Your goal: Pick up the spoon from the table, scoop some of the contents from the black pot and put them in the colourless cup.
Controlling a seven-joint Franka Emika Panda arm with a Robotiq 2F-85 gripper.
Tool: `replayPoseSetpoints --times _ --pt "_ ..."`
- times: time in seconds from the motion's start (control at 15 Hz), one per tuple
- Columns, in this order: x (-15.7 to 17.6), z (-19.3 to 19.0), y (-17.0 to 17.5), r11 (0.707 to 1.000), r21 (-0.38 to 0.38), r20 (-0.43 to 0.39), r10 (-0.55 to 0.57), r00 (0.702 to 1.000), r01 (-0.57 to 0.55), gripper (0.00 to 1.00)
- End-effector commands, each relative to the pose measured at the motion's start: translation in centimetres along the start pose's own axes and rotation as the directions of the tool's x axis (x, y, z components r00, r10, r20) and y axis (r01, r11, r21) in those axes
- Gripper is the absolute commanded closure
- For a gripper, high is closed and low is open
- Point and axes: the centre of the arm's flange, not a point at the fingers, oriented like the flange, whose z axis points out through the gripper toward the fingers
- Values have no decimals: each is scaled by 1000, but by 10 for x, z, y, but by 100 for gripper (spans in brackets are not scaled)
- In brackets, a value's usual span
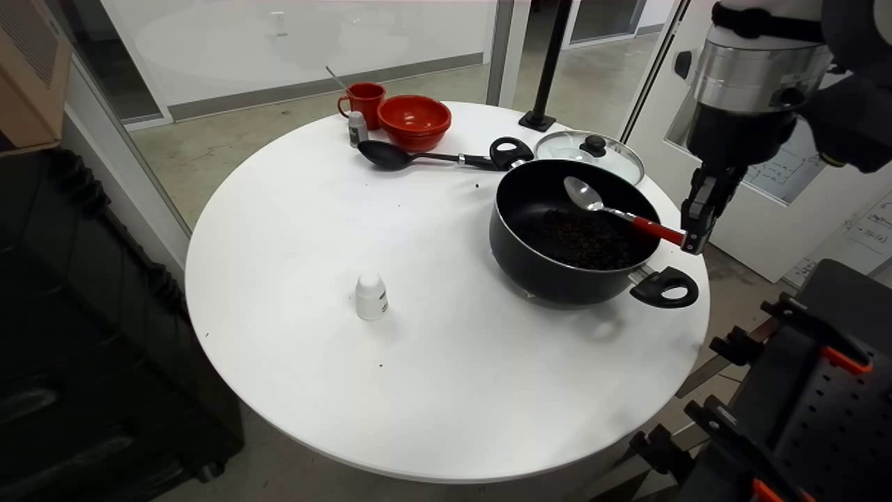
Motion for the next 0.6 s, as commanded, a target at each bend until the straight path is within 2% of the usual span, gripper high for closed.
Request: replayPoseSetpoints --times 0.0,0.33,0.4,0.53 --pt "0 0 0 1000 0 0 0 1000 0 80" --pt "0 0 0 1000 0 0 0 1000 0 80" --pt "0 0 0 1000 0 0 0 1000 0 95" --pt "18 -9 0 1000 -8 20 -14 1000 15 95"
